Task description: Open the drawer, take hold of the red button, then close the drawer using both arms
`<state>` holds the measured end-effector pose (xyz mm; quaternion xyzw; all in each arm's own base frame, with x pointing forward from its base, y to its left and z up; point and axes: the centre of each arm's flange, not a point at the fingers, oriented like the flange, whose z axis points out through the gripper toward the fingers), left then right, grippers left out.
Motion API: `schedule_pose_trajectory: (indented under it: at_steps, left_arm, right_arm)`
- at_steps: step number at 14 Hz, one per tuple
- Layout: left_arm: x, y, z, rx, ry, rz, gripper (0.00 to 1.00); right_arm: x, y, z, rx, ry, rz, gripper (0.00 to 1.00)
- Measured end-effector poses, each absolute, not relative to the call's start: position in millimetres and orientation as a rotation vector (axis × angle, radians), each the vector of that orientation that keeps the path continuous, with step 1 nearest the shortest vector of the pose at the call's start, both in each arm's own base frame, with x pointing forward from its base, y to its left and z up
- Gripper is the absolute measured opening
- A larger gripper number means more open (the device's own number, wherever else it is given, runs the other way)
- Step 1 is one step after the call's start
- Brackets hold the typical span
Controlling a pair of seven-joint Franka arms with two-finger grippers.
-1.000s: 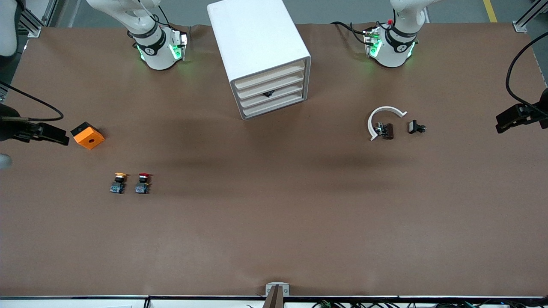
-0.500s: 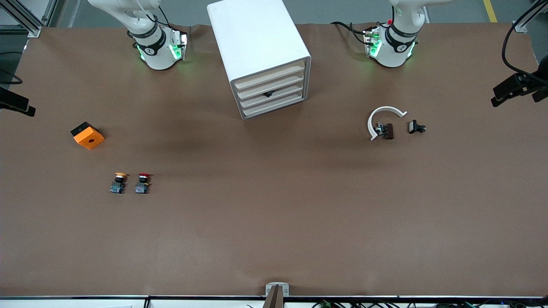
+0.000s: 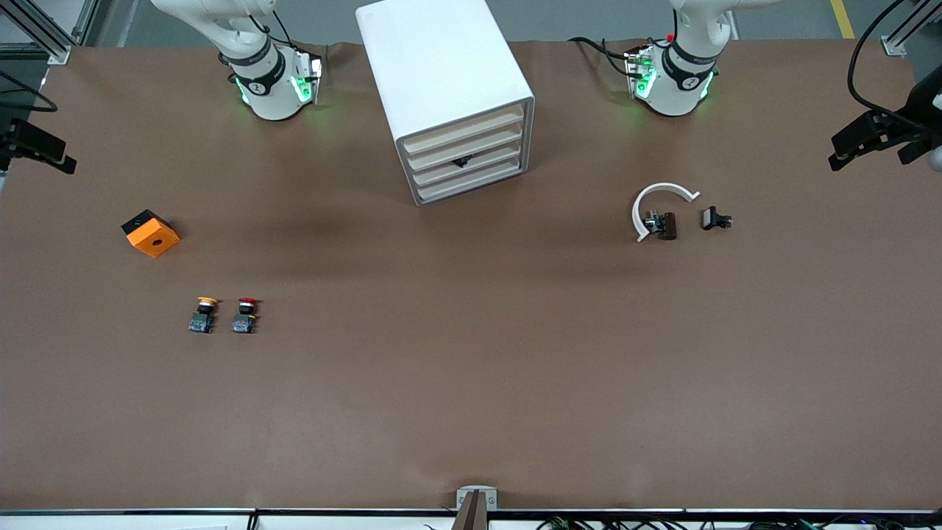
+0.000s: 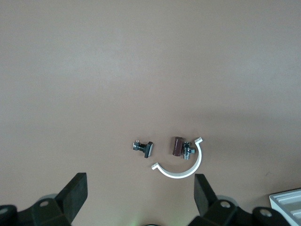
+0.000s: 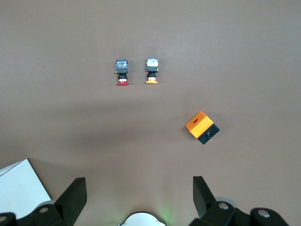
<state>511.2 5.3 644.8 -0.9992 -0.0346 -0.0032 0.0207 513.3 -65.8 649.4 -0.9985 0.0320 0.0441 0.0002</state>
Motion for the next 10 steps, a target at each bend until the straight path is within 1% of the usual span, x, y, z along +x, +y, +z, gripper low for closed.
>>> schedule_pose_trajectory:
  at_steps: [3,10]
  left_arm:
    - [511.7,4.4,643.9,-3.099,-0.104,-0.012,1.0]
    - [511.3,-12.1,640.5,-3.1,-0.06,-0.002,1.0]
  right_arm:
    - [505.4,-65.7,651.0,-3.136,0.101,0.124,1.0]
    - [507.2,-68.0,652.2,-3.137,0.11,0.094,1.0]
